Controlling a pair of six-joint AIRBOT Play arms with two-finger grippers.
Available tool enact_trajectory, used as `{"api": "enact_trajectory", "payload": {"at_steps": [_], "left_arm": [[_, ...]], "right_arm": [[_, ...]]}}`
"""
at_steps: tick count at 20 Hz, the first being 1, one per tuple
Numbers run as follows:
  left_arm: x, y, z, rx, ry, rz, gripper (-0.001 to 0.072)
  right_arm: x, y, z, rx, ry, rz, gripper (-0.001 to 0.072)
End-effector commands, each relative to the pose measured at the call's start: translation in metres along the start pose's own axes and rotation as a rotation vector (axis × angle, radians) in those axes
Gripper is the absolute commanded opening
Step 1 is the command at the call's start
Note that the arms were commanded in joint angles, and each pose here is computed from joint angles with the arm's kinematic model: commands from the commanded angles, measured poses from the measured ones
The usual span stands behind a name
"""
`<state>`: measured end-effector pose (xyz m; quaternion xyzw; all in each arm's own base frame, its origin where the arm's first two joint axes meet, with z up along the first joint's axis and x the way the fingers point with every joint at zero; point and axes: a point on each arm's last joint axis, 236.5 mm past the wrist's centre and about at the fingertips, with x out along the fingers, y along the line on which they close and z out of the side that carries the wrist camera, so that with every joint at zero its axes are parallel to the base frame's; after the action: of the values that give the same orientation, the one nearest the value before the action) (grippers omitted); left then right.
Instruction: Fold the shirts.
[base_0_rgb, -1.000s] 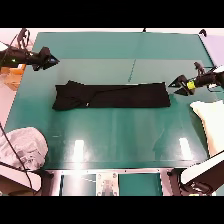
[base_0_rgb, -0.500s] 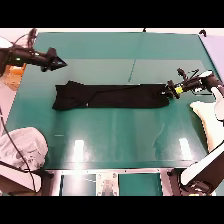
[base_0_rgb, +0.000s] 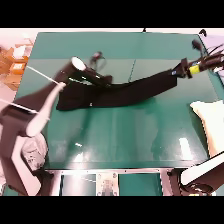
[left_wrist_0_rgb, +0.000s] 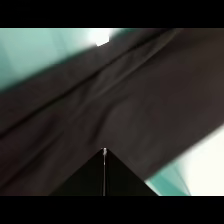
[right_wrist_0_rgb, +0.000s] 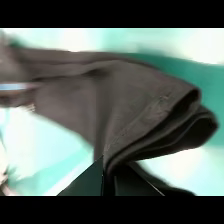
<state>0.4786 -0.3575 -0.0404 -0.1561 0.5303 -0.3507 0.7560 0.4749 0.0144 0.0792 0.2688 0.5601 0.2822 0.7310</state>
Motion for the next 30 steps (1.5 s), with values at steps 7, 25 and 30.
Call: {"api": "enact_trajectory", "payload": {"at_steps": [7,25,30], "left_arm": [[0.085,-0.076,-0.014,-0.059,-0.027,-0.158,0.0037],[-0.320,0.083,0.053,-0.250,-0.117,-0.133,0.0037],[-0.317,0.089,0.048,-0.239,-0.106,-0.130,0.0037]], "right_arm": [[-0.056,0.121,-0.020,-0.216,-0.072,0.076,0.0015],[0.328,0.333,-0.076,-0.315,-0.062,0.267,0.0029],[0.414,0.297,-0.102,-0.284,-0.060,0.197,0.0358]]}}
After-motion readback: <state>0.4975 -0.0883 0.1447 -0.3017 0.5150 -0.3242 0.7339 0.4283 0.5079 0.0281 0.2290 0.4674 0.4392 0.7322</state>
